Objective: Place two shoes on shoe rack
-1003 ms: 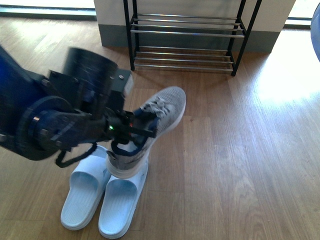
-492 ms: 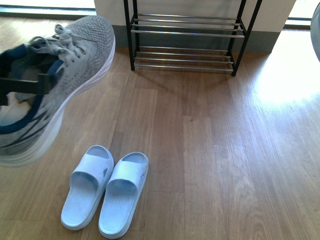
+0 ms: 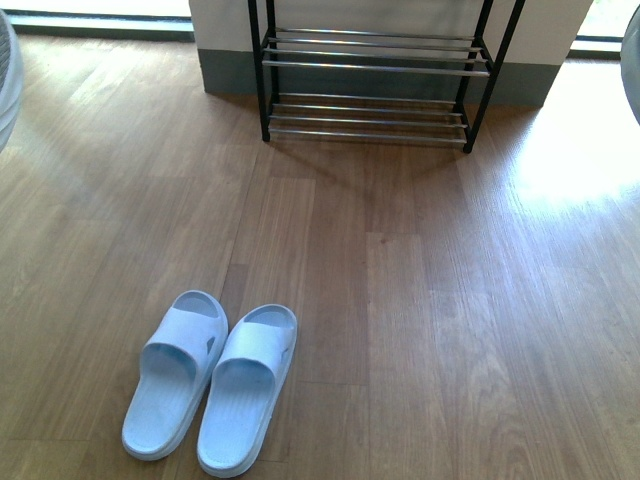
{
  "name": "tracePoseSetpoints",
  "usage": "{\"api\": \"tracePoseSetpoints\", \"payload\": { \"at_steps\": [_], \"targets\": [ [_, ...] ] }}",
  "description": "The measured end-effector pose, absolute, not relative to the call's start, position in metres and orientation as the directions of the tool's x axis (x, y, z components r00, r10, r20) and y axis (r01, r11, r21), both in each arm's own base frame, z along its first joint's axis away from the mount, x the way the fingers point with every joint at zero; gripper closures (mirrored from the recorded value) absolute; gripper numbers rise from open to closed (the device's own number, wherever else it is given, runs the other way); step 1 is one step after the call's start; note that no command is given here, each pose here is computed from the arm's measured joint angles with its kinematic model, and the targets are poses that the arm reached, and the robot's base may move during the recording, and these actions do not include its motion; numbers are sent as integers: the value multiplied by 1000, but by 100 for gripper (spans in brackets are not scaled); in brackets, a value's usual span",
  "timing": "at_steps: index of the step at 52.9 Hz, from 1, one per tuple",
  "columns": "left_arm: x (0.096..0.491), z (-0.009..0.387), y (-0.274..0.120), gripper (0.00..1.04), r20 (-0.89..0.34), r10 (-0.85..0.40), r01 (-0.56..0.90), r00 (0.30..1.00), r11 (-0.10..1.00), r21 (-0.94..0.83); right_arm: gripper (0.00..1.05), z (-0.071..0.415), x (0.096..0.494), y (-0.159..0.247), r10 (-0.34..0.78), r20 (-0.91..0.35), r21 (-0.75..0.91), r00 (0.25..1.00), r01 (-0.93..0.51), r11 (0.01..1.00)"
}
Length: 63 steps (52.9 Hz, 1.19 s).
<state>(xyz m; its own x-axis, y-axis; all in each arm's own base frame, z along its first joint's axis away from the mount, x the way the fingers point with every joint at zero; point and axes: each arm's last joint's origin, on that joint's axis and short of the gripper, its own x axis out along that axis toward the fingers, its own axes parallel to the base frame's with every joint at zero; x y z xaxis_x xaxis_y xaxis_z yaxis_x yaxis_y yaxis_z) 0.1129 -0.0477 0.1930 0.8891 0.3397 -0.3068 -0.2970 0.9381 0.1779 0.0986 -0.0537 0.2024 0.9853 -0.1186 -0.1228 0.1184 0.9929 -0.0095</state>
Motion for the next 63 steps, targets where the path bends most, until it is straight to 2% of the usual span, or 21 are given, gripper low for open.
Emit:
{"api": "tracePoseSetpoints", "payload": {
  "at_steps": [9,63],
  "targets": [
    [107,184,-44,103,-294,341,-310,893,939,148,103,202,99,-54,-119,-123,-10,985,119,993],
    [106,185,-43,103,-287,345,-316,894,938,145,103,203,98,-53,-107,-120,-9,987,107,994]
  ]
}}
